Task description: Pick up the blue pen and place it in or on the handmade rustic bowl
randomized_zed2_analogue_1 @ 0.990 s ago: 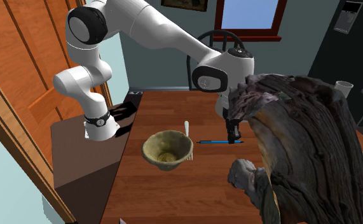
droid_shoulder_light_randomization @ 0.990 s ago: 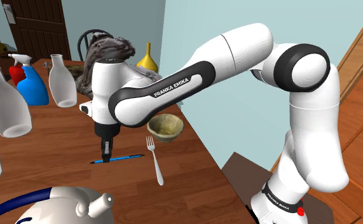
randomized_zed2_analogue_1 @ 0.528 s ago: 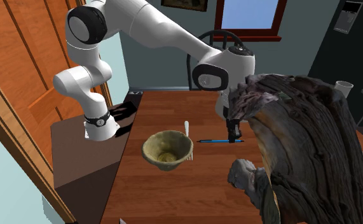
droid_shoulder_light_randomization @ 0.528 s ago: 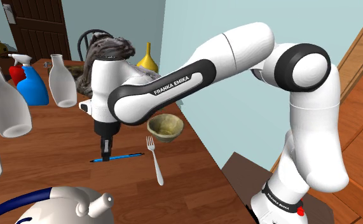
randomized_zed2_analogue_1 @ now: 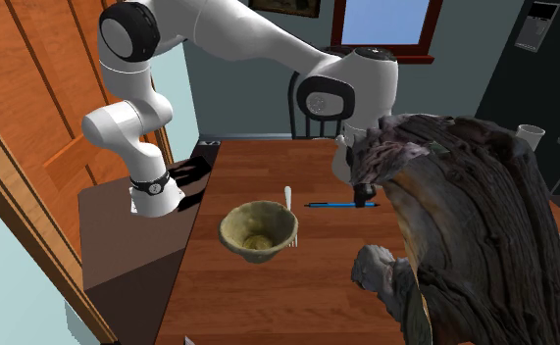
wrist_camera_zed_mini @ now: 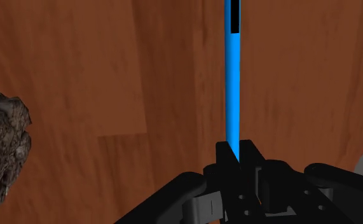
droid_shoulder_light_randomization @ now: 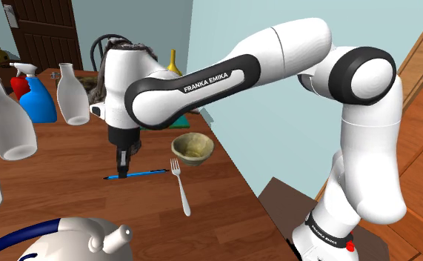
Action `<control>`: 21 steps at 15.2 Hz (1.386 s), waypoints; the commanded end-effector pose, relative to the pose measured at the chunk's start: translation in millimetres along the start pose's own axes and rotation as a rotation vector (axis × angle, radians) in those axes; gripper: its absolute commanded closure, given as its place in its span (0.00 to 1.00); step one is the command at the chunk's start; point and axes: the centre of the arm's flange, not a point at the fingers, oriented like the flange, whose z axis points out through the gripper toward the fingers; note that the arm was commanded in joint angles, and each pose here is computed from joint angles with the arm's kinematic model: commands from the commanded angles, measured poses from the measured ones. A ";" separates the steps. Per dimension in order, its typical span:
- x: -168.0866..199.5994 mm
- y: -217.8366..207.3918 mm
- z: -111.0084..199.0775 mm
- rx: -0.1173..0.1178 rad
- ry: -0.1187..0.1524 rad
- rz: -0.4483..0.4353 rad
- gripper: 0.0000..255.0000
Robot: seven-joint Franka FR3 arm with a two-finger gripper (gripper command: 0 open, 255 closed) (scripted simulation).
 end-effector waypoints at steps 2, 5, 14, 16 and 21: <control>1.9 0.2 -16.2 0.000 0.000 0.000 1.00; 3.4 -0.2 -32.0 0.000 0.000 0.000 1.00; 7.9 -1.4 -79.2 0.000 0.000 0.000 1.00; 8.9 -1.7 -89.7 0.000 0.000 0.000 1.00; 11.4 -2.4 -116.0 0.000 0.000 0.000 1.00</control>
